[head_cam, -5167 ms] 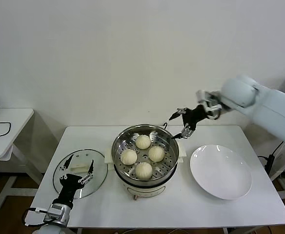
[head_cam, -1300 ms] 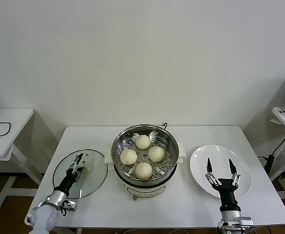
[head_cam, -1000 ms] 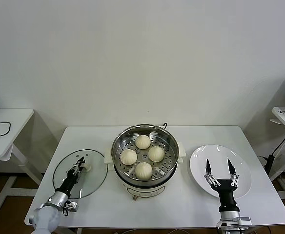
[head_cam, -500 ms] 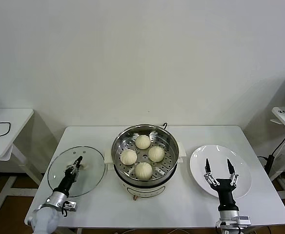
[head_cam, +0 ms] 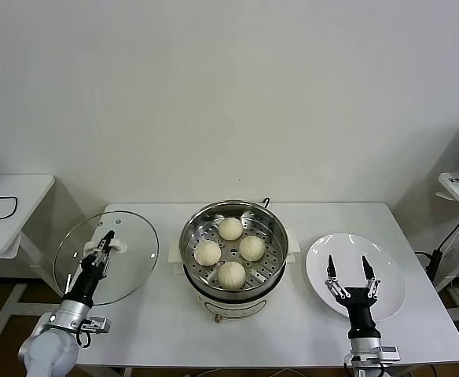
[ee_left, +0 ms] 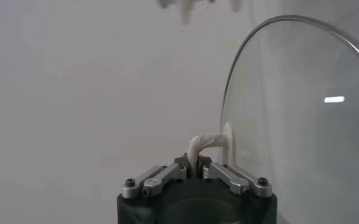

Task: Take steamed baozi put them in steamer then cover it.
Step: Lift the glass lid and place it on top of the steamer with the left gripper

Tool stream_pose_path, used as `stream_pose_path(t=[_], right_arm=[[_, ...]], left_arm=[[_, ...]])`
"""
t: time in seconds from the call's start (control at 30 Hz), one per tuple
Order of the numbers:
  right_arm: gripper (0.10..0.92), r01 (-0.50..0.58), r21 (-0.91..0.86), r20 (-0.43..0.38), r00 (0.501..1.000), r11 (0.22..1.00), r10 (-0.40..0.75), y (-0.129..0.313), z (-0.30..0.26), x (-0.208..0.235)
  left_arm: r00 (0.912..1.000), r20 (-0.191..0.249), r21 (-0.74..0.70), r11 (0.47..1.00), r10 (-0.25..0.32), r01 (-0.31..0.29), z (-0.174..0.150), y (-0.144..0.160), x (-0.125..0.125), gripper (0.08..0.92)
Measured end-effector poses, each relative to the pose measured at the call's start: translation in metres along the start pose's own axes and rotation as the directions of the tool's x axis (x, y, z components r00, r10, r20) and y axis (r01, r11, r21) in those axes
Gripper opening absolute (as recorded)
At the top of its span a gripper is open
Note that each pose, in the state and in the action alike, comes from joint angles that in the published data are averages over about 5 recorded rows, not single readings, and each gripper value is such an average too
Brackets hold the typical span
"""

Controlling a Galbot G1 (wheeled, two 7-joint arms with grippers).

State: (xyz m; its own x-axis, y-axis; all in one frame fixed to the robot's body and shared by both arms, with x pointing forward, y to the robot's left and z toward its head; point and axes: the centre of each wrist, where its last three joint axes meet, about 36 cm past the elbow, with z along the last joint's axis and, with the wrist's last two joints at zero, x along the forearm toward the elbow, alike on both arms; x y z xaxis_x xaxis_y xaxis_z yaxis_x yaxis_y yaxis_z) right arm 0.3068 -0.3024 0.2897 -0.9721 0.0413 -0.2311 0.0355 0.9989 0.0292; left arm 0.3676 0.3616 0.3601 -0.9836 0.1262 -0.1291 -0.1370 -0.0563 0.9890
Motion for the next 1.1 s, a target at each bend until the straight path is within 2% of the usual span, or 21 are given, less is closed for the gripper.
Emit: stream_pose_path(t=[0.23, 0.43, 0.67, 1.1], right_arm=[[0.823, -0.003, 0.003, 0.008, 1.0, 1.0, 0.003, -0.002, 0.001, -0.001], [0.823, -0.009, 0.006, 0.016, 1.0, 1.0, 0.009, -0.004, -0.001, -0.002], [0.823, -0.022, 0.01, 0.023, 1.0, 1.0, 0.022, -0.006, -0.003, -0.002], [0.823, -0.04, 0.026, 0.021, 0.999, 0.999, 0.04, -0.009, -0.002, 0.003]], left_arm=[[0.9992, 0.012, 0.015, 0.999, -0.038, 0.038, -0.038, 0.062, -0.01, 0.195], [0.999, 0.03, 0.05, 0.998, -0.033, 0.031, -0.083, 0.099, -0.017, 0.195], [0.9973, 0.073, 0.099, 0.995, 0.012, -0.019, -0.149, 0.118, -0.024, 0.195], [0.9844, 0.169, 0.109, 0.992, 0.051, -0.07, -0.257, 0.129, -0.039, 0.195]])
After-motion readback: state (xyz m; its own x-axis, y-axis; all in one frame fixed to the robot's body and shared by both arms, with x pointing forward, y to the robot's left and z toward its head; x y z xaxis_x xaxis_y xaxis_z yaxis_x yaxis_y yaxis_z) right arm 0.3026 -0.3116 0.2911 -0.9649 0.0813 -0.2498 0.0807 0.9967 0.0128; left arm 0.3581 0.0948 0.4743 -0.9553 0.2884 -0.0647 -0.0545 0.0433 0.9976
